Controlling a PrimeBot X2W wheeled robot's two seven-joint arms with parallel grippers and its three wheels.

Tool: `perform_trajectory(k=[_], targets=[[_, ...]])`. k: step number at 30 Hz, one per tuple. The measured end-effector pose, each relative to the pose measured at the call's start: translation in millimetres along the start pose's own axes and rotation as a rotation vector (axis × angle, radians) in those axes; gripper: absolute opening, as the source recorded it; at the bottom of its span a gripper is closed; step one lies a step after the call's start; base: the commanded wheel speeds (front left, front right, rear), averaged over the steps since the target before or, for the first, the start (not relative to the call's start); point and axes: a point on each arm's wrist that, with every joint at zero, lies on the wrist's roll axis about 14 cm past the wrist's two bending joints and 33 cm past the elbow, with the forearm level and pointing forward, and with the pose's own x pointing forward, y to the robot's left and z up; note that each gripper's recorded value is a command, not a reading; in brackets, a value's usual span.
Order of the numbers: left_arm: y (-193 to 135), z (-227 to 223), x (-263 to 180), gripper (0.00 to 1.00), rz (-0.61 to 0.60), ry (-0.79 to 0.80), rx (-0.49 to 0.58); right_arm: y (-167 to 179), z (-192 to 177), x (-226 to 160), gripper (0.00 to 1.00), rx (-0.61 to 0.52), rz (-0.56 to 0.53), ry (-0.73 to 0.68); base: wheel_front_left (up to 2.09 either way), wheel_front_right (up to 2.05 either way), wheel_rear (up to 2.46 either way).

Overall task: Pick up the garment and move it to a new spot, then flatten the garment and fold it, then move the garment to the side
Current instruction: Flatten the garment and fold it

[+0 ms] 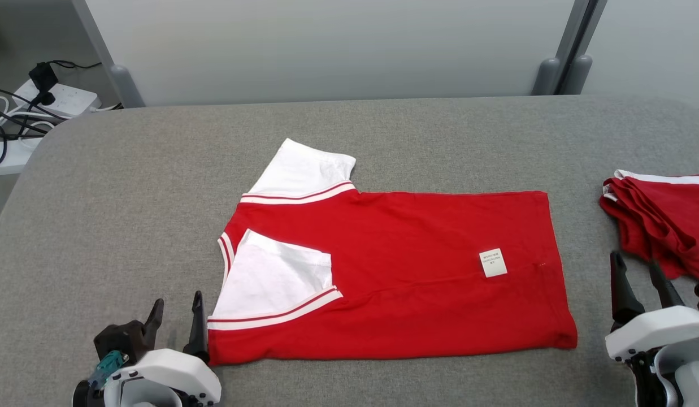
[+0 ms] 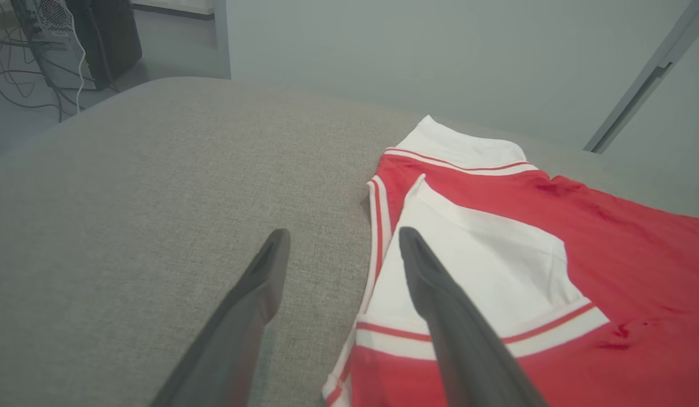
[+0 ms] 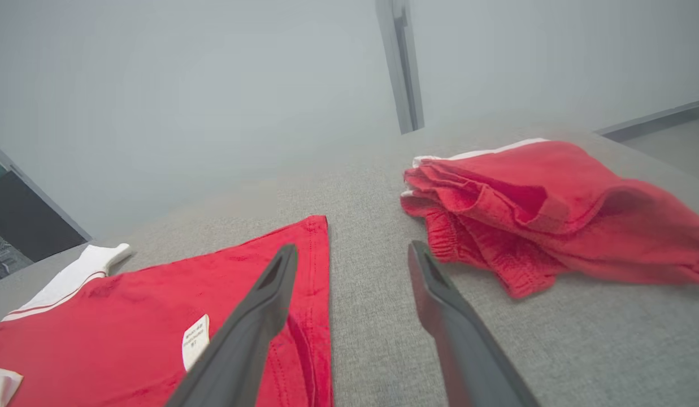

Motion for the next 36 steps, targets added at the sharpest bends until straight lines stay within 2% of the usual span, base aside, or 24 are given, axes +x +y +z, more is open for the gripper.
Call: perform_trajectory(k=[11,20,28,36], targets=[[-26.8,26.7,26.8,1.0,-0.089,-0.073,0.038,29.6,21.1,35.4,1.0,-0.07,0.051,-0.074,0.0,0.0,0.0],[-49.9,32.4,64.3,1.0,-0.166,-0.083,0.065,43.7,17.5,90.7,1.0,-0.104,0.082,-0.041,0.0,0.0,0.0],[-56.4,14.6,81.9,1.0,-0.198,-0.046,0.071,31.3,-9.7,133.5,1.0,-0.15,0.06,0.054,0.0,0.0,0.0],[-46.4,0.9,89.3,1.0,-0.178,-0.016,0.072,28.1,-51.4,152.1,1.0,-0.148,0.054,0.169,0.0,0.0,0.0]])
